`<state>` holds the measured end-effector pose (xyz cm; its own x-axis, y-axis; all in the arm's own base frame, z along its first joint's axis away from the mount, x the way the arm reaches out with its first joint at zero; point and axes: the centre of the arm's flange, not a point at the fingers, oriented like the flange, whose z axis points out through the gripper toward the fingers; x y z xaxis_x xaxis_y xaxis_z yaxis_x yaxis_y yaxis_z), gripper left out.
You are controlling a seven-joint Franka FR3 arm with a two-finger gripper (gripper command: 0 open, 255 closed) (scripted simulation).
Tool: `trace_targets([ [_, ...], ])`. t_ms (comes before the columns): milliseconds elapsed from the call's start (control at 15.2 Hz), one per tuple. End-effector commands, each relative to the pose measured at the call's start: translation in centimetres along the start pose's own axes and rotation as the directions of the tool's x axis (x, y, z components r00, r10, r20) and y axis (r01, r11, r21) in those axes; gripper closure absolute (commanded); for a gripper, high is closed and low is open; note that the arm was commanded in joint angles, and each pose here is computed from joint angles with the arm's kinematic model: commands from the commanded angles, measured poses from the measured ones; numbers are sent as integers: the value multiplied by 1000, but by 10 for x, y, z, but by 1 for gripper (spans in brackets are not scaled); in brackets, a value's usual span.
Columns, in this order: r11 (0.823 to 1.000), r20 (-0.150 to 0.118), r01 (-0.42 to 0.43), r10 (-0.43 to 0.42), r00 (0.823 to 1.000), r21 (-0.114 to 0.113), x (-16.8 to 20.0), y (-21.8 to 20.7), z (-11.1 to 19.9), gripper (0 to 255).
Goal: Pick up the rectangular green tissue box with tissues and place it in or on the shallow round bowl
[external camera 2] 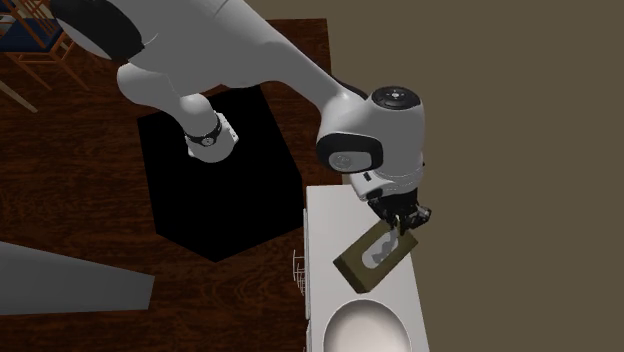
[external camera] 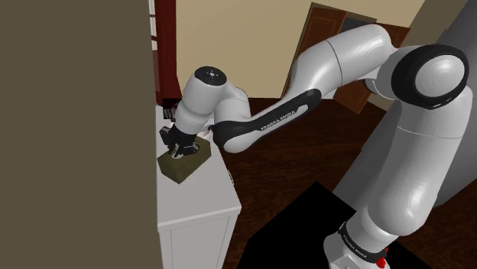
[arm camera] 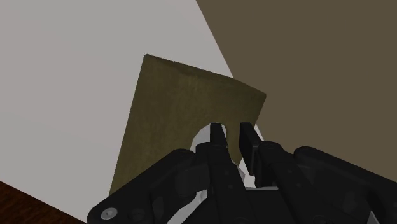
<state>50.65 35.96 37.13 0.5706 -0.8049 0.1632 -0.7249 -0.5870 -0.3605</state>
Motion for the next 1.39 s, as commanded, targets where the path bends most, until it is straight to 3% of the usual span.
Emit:
trace_targets([
  [0, 1000, 0, 0, 0, 1000, -1, 1, -3, -9, 255],
  [1320, 1000, 0, 0, 0, 1000, -1, 18, -41, -106, 255],
])
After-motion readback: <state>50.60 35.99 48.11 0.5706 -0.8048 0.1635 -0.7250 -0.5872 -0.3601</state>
